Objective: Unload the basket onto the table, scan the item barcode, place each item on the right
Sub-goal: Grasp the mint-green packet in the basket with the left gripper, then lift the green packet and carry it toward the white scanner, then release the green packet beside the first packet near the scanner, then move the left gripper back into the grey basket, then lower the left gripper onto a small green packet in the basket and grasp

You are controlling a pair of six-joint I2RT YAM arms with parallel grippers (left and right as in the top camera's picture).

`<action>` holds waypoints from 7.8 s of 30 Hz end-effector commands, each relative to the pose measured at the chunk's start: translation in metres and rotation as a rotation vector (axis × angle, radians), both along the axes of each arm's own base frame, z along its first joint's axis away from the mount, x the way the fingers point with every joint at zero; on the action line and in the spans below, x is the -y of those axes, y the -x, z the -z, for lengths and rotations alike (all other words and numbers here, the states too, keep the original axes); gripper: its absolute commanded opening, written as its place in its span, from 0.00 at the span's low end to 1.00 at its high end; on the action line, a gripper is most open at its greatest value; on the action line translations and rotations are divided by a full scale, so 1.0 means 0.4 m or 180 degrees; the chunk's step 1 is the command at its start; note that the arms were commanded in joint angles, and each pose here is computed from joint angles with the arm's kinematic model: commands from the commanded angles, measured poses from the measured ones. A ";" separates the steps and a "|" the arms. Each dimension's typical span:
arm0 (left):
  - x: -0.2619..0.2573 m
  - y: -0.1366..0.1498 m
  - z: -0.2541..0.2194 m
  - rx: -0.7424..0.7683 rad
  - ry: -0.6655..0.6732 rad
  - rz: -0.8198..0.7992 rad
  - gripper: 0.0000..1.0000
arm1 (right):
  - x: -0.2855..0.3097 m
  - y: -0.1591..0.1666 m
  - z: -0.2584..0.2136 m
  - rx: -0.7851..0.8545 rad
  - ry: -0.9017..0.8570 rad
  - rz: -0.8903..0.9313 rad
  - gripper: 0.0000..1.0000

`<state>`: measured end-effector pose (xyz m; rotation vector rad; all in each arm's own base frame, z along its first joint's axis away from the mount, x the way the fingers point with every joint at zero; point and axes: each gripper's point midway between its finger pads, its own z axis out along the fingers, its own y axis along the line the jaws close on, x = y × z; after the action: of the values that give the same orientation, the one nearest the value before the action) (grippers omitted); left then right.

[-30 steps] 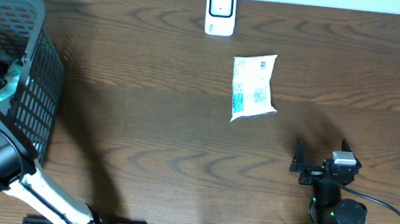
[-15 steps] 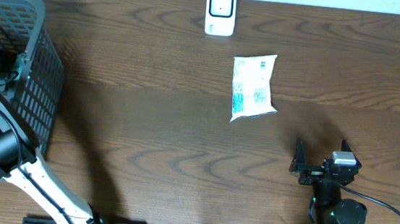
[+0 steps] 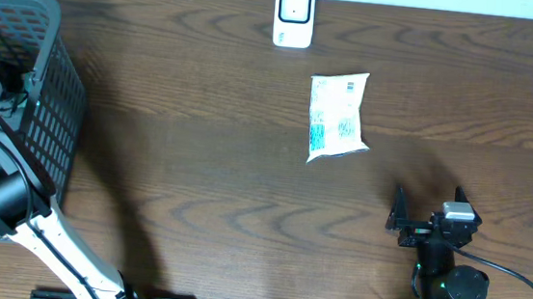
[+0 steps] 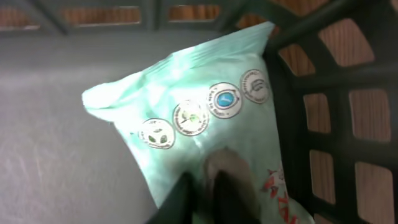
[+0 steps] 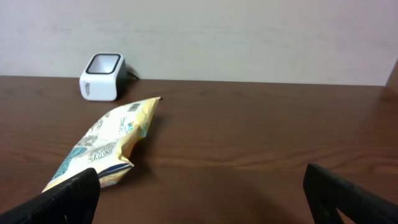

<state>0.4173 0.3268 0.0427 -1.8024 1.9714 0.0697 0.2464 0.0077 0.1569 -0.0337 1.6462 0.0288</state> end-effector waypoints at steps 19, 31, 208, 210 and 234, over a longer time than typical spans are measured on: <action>0.066 0.099 -0.178 -0.0202 -0.0015 0.0317 0.07 | -0.006 0.001 0.001 -0.0002 -0.0056 -0.0026 0.99; 0.066 0.082 -0.068 -0.0363 0.0122 0.0345 0.94 | -0.006 0.001 0.001 -0.0004 -0.0056 -0.0026 0.99; 0.084 0.372 -0.028 -0.1916 0.0213 -0.0209 0.93 | -0.006 0.001 0.001 -0.0002 -0.0056 -0.0026 0.99; 0.086 0.373 -0.010 -0.1959 0.0247 -0.0209 0.93 | -0.006 0.001 0.001 -0.0002 -0.0056 -0.0026 0.99; 0.146 0.492 0.107 -0.2495 0.0403 -0.0369 0.92 | -0.006 0.001 0.001 -0.0004 -0.0056 -0.0026 0.99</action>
<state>0.2486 0.2883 0.0382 -2.1101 2.2643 0.7832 0.2464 0.0077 0.1569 -0.0334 1.6462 0.0291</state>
